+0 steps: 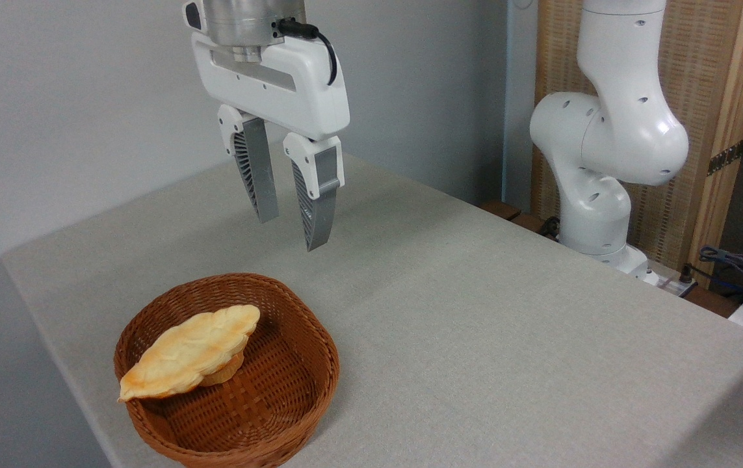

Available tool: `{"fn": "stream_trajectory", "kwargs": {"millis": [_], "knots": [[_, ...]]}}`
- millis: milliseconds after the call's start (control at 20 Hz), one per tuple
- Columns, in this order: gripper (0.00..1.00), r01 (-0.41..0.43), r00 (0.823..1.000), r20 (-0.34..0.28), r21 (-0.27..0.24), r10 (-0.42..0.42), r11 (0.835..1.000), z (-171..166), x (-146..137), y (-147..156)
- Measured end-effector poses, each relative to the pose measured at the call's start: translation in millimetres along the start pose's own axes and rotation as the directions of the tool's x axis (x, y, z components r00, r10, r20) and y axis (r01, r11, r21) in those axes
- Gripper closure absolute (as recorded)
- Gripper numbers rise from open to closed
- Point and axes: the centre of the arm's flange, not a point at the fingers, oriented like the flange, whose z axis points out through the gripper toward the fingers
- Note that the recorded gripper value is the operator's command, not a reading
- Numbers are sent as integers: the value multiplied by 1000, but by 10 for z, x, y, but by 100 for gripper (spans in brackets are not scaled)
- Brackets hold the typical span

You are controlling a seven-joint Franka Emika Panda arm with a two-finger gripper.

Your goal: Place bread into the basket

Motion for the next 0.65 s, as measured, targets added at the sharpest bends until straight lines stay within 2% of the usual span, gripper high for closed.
{"fn": "stream_trajectory", "kwargs": {"millis": [650], "knots": [[0,-4,1000,5,-2,5,1000,29,17,10]]}}
